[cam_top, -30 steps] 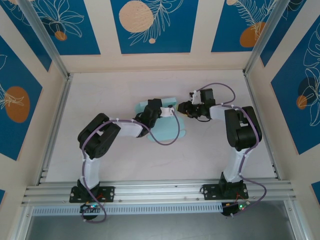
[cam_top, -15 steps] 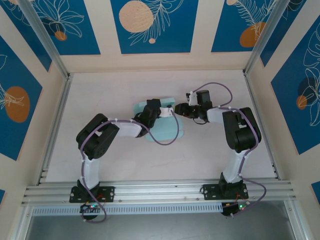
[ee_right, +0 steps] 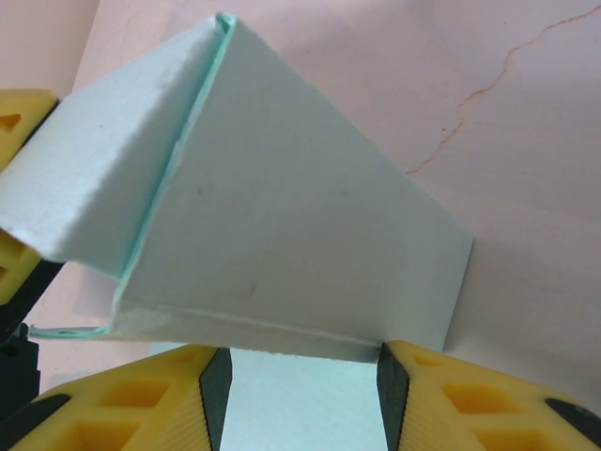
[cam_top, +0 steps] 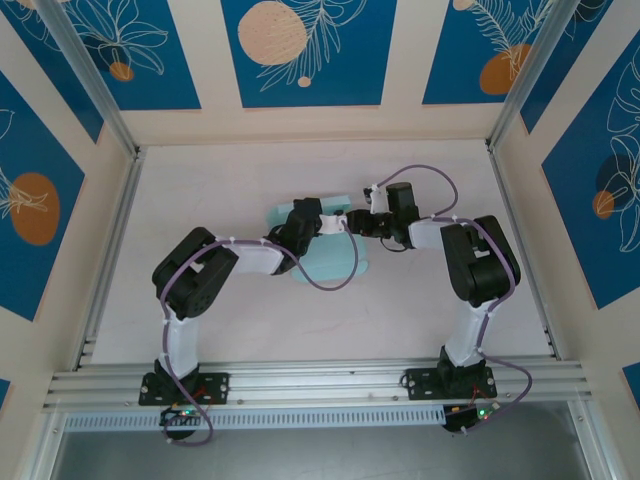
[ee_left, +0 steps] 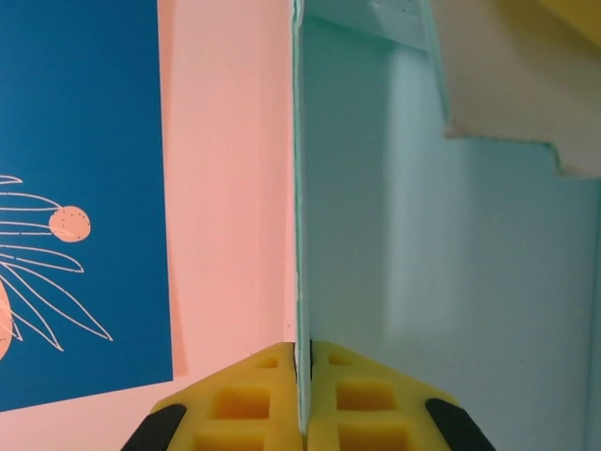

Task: Fold the paper box

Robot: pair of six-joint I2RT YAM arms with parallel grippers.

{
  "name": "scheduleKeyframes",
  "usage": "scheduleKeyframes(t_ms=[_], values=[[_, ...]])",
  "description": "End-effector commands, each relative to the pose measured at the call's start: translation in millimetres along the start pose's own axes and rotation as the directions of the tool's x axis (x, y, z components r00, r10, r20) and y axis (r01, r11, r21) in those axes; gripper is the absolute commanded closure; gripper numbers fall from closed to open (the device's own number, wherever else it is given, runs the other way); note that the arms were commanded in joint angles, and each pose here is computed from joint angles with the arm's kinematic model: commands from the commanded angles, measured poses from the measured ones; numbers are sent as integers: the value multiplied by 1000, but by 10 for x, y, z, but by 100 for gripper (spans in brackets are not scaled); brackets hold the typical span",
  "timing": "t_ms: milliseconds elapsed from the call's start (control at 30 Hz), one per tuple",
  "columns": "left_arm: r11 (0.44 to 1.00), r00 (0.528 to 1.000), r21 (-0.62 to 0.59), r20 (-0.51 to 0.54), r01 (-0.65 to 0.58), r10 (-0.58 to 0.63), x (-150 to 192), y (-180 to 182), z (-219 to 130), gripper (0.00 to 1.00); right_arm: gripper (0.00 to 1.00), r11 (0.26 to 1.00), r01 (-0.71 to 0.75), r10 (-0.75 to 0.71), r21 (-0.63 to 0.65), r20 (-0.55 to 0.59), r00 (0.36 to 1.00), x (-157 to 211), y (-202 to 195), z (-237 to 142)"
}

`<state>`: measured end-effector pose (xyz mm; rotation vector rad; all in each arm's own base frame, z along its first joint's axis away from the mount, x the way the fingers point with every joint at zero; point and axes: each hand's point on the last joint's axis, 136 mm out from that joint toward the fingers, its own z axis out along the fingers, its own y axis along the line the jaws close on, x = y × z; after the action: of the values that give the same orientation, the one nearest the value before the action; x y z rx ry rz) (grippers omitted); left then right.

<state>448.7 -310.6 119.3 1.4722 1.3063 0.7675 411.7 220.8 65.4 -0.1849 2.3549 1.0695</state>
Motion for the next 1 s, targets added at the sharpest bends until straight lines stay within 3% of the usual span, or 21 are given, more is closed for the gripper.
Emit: scheduleKeyframes(t_ms=[0,167,633,833,967], values=[[991,996,113,70,-68,61,-119,-354,-77,97,53,996,74,-72,-48,45,996,-154,181,-36],[991,995,110,83,-71,62,-119,-331,-122,97,45,995,95,-94,-4,69,993,-238,99,-12],[989,991,117,113,-85,72,-161,-317,-164,96,47,987,158,-159,27,61,985,-357,53,128],[993,992,110,117,-53,40,-164,-228,-240,73,51,980,188,-191,59,63,979,-326,75,109],[994,991,109,131,-17,3,-209,-144,-339,61,60,974,203,-209,103,50,977,-299,41,133]])
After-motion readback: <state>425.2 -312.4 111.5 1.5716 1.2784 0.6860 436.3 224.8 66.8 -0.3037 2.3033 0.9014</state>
